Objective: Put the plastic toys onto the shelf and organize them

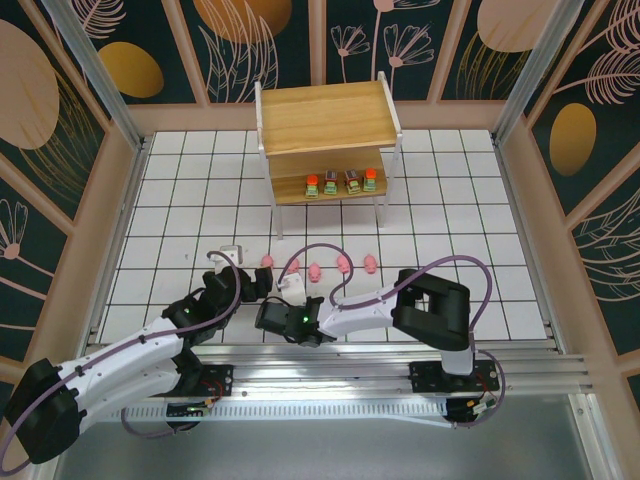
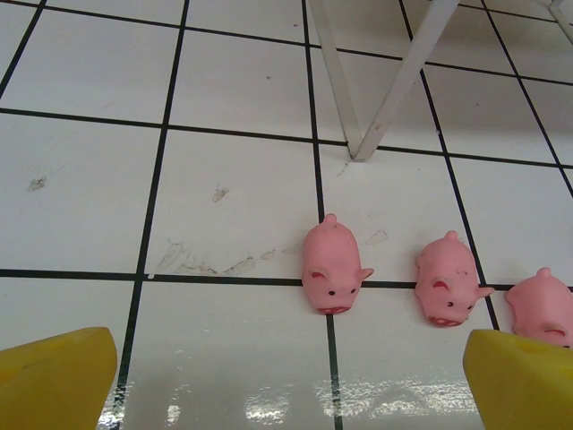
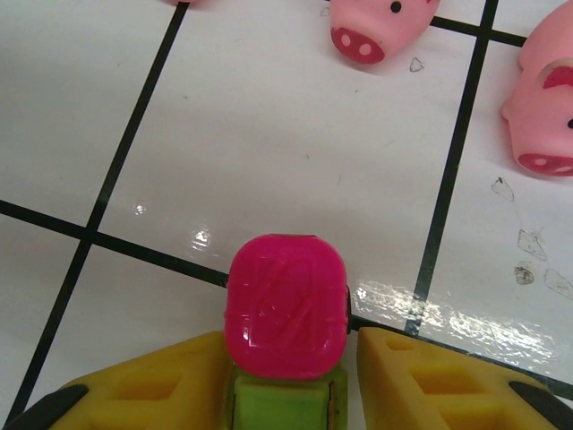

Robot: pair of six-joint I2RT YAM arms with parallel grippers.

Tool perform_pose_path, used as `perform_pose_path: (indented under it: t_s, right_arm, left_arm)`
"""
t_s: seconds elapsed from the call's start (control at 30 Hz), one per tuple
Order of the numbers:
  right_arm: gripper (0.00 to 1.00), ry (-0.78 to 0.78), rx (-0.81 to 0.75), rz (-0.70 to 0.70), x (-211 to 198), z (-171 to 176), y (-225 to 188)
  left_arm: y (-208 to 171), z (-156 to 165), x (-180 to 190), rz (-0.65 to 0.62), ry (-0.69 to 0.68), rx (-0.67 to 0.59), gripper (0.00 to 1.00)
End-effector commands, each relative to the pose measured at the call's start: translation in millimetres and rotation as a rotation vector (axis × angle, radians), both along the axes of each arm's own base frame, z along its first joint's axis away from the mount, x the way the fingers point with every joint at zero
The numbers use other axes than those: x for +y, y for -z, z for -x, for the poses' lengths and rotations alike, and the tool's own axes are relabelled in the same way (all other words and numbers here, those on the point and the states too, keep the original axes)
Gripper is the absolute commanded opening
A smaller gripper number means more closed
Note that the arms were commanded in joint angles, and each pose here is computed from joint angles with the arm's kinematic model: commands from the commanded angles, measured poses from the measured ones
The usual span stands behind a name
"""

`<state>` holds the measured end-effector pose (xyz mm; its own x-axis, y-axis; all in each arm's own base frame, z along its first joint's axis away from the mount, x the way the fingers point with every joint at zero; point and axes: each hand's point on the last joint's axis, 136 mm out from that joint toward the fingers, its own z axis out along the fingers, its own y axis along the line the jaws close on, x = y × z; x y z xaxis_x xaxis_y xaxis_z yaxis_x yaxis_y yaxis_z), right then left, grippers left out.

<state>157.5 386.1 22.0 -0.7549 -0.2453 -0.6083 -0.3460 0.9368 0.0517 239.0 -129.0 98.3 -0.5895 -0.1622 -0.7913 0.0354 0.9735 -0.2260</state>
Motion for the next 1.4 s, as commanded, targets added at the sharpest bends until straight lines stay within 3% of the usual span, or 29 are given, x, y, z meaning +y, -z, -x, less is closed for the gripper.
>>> perform_pose_path:
  t_s: [0.0,0.97,1.37]
  right_arm:
    - [0.42,0.04,-0.001,0.01,-3,-5,1]
    - [0.31,0.045,-0.021,0.101,-19,-8,8]
    - [0.24,0.026,-0.087,0.095,-20,-17,-19]
  left_arm:
    - [1,0,2,0.008,-0.004,-0.008,0.99]
    - [1,0,1,0.01,-0.001,-0.008,0.99]
    - [1,0,1,0.01,0.002,-0.008,0.99]
